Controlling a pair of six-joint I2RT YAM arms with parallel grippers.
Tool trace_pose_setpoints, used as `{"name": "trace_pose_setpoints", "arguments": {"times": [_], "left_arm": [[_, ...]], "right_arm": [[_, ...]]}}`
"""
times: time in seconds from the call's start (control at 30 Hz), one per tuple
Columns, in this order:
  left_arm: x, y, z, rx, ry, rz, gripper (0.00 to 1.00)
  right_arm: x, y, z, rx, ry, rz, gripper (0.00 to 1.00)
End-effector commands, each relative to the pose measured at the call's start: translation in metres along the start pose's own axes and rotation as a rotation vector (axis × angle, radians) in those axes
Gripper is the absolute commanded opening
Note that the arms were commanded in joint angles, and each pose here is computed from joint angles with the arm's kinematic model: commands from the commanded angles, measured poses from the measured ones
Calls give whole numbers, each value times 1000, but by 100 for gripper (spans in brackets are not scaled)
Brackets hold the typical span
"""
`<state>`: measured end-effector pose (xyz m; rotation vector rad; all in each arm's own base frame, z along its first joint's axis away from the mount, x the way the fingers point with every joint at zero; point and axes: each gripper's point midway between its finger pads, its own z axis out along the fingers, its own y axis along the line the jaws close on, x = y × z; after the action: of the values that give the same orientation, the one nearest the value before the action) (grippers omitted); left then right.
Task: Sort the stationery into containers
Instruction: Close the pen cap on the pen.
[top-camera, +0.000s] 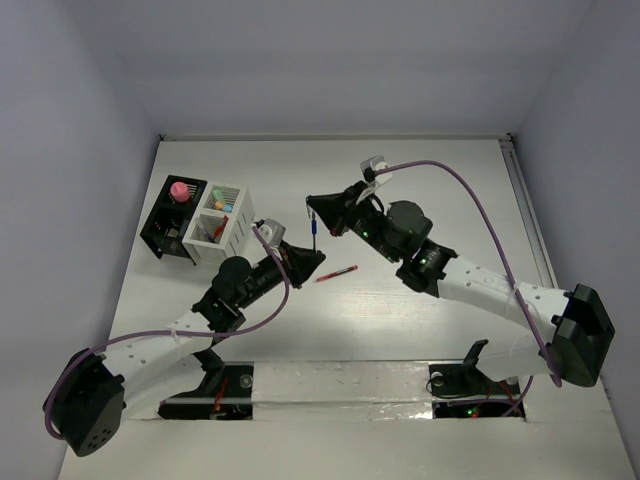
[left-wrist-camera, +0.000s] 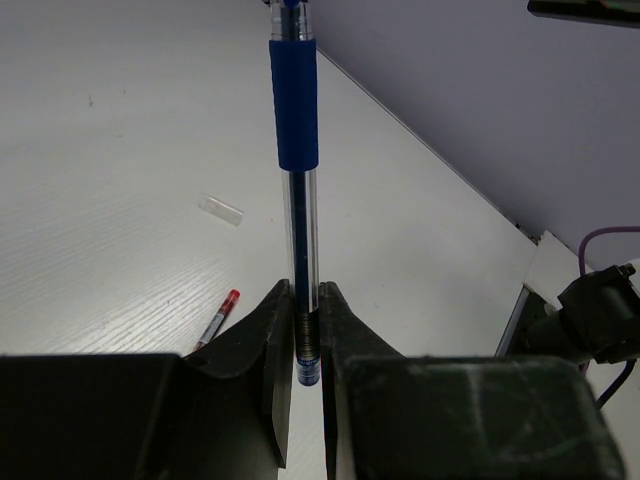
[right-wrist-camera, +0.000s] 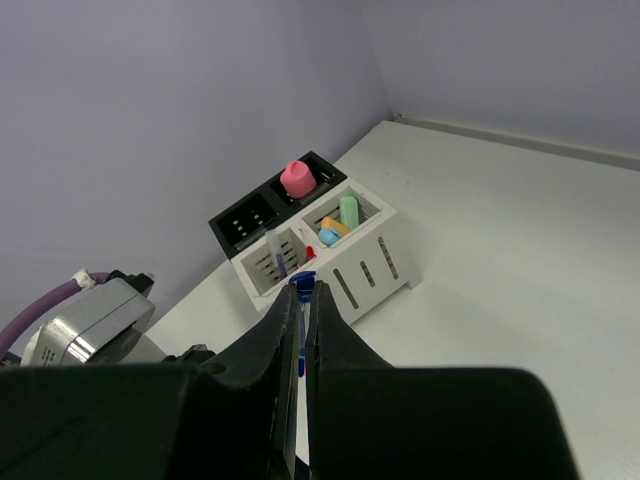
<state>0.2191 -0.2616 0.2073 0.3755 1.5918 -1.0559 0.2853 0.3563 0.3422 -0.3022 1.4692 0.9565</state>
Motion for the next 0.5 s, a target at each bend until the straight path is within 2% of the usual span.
{"name": "trace_pose_setpoints", "arguments": {"times": [0.0, 0.47], "left_arm": [[-16, -12, 1, 54, -62, 13, 0], [-20, -17, -2, 73, -76, 17, 0]], "right_arm": [[-34, -2, -1, 27, -92, -36, 0], [-26, -12, 6, 48, -73, -36, 0]]}}
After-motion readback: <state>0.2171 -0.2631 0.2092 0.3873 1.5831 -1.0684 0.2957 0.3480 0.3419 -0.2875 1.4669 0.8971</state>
